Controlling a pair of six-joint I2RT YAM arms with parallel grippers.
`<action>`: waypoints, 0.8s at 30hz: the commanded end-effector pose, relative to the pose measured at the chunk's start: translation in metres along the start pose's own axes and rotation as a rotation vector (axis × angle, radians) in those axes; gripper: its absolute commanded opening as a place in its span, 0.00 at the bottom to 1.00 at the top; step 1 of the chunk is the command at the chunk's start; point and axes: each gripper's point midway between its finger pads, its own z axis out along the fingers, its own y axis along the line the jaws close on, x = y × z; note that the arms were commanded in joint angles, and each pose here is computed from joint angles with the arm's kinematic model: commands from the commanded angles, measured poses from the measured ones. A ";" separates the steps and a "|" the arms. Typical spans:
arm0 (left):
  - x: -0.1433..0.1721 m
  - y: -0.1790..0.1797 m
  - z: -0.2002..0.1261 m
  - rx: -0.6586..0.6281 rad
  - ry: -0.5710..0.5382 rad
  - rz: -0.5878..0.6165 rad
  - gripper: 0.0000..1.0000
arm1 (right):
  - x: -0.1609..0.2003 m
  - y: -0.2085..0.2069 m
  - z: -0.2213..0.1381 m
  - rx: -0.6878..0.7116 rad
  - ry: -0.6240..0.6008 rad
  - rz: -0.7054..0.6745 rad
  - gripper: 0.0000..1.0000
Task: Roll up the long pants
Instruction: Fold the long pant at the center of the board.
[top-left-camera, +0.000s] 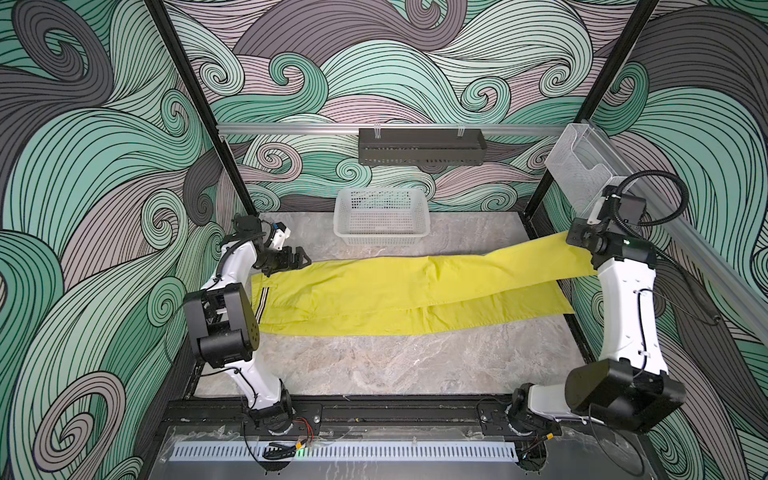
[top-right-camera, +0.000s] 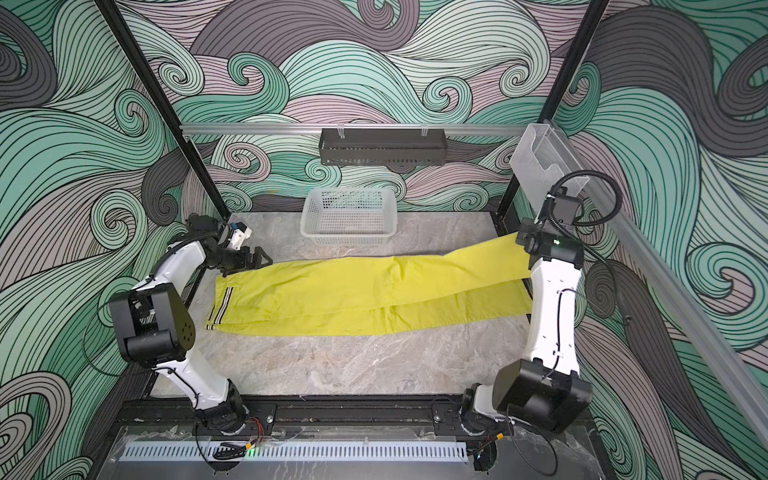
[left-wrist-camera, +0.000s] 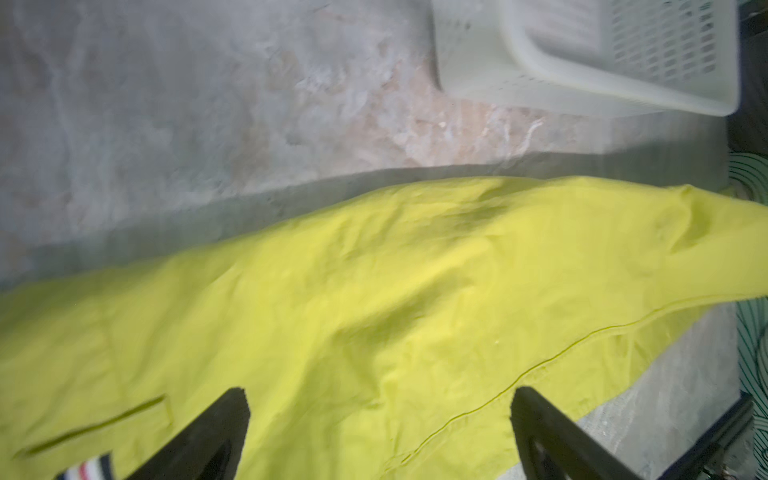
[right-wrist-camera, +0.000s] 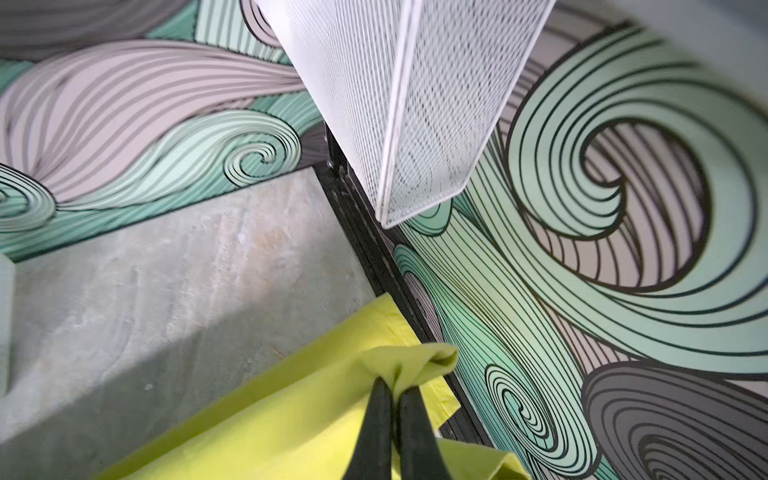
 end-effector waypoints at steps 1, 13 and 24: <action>0.015 0.042 -0.028 -0.271 -0.094 -0.020 0.99 | -0.003 0.008 0.007 -0.030 -0.006 0.021 0.00; 0.051 0.077 -0.026 -0.409 -0.054 -0.092 0.96 | -0.015 0.002 0.038 0.006 0.039 0.045 0.00; 0.062 0.109 0.001 -0.294 0.017 -0.324 0.84 | 0.007 0.000 0.053 0.038 0.101 0.076 0.00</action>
